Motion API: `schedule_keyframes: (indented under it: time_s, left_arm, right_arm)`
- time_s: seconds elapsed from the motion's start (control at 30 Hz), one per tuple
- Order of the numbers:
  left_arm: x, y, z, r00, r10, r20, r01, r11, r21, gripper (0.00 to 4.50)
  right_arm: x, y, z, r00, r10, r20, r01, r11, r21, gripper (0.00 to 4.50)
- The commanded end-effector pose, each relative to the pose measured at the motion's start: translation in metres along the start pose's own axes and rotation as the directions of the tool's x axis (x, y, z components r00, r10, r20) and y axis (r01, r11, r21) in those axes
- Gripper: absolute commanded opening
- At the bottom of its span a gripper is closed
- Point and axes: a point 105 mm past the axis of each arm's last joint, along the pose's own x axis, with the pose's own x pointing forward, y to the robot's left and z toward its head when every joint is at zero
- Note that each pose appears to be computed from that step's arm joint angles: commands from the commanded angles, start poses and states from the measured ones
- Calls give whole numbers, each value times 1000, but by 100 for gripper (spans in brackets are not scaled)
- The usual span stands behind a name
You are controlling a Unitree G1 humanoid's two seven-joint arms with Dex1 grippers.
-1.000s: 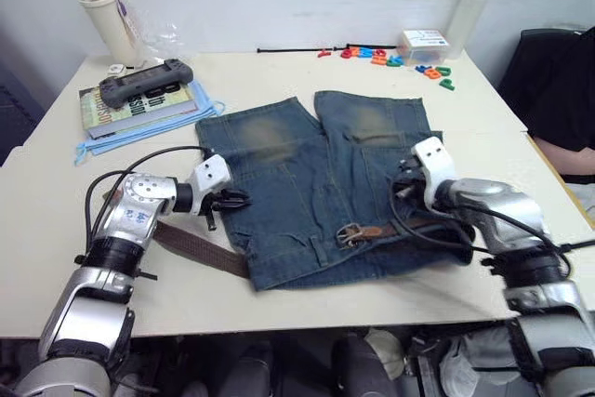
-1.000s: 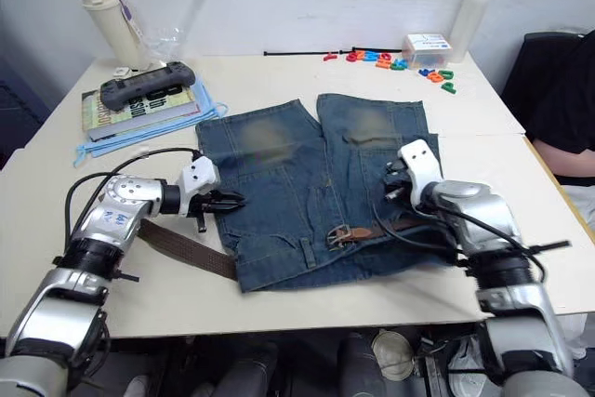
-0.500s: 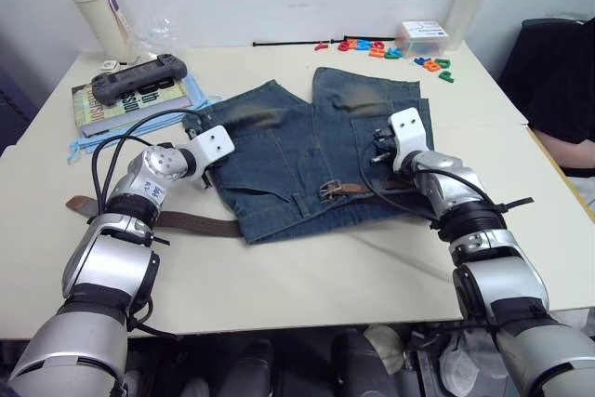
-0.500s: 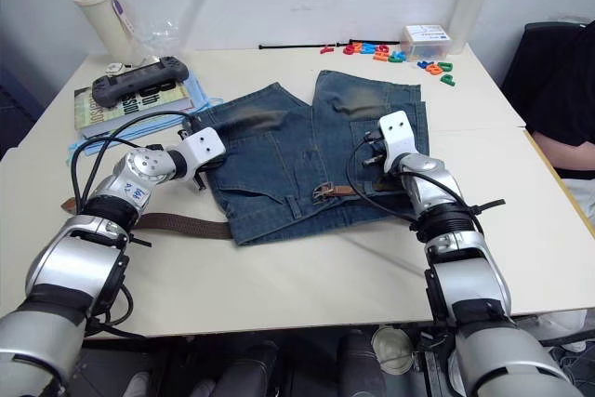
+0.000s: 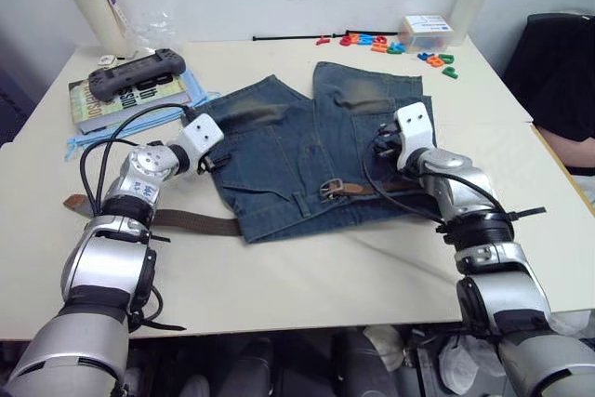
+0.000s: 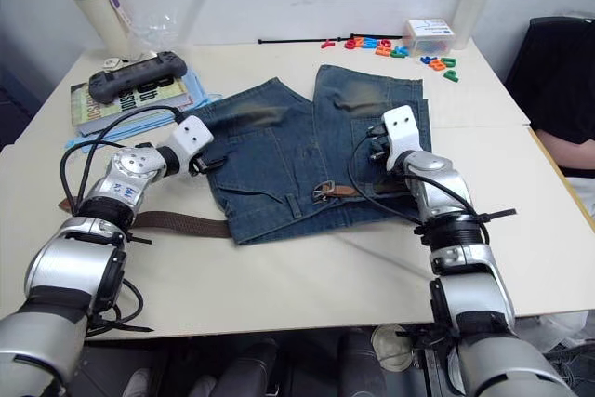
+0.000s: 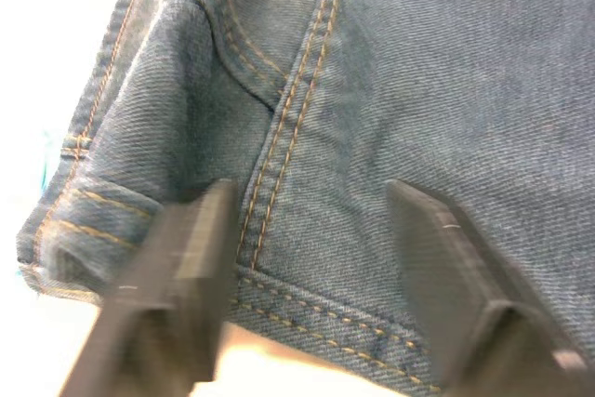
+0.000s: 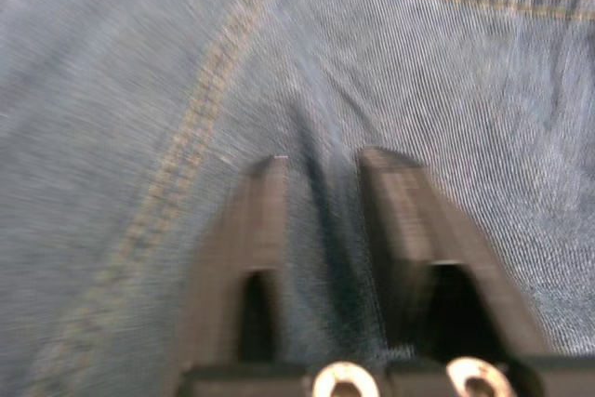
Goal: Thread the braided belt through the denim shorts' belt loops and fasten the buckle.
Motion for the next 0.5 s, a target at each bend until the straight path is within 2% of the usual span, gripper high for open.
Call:
schedule_keyframes:
  time_s: [0.03, 0.1, 0.13, 0.2, 0.3, 0.4, 0.5]
  left_arm:
    - [-22, 22, 42, 972, 37, 231, -7, 992, -129, 423]
    - [-37, 25, 53, 955, 45, 292, 9, 983, -184, 423]
    - [-43, 25, 55, 951, 49, 305, 15, 979, -204, 423]
    - [-71, 26, 69, 913, 90, 397, 47, 946, -322, 423]
    - [-111, 20, 78, 863, 129, 488, 155, 852, -499, 423]
    - [-139, 10, 69, 857, 174, 485, 219, 728, -649, 423]
    - [-167, -5, 35, 892, 244, 380, 165, 608, -777, 423]
  right_arm:
    - [-36, 1, 48, 988, 27, 149, -25, 1000, -19, 343]
    - [-51, 8, 57, 982, 58, 178, -54, 998, -31, 437]
    - [-56, 11, 60, 979, 74, 188, -68, 997, -35, 445]
    - [-77, 28, 71, 955, 165, 248, -150, 986, -75, 445]
    - [-106, 54, 74, 906, 298, 299, -256, 951, -173, 445]
    - [-128, 74, 68, 853, 413, 319, -357, 908, -221, 445]
    - [-141, 81, 50, 846, 446, 292, -392, 892, -226, 445]
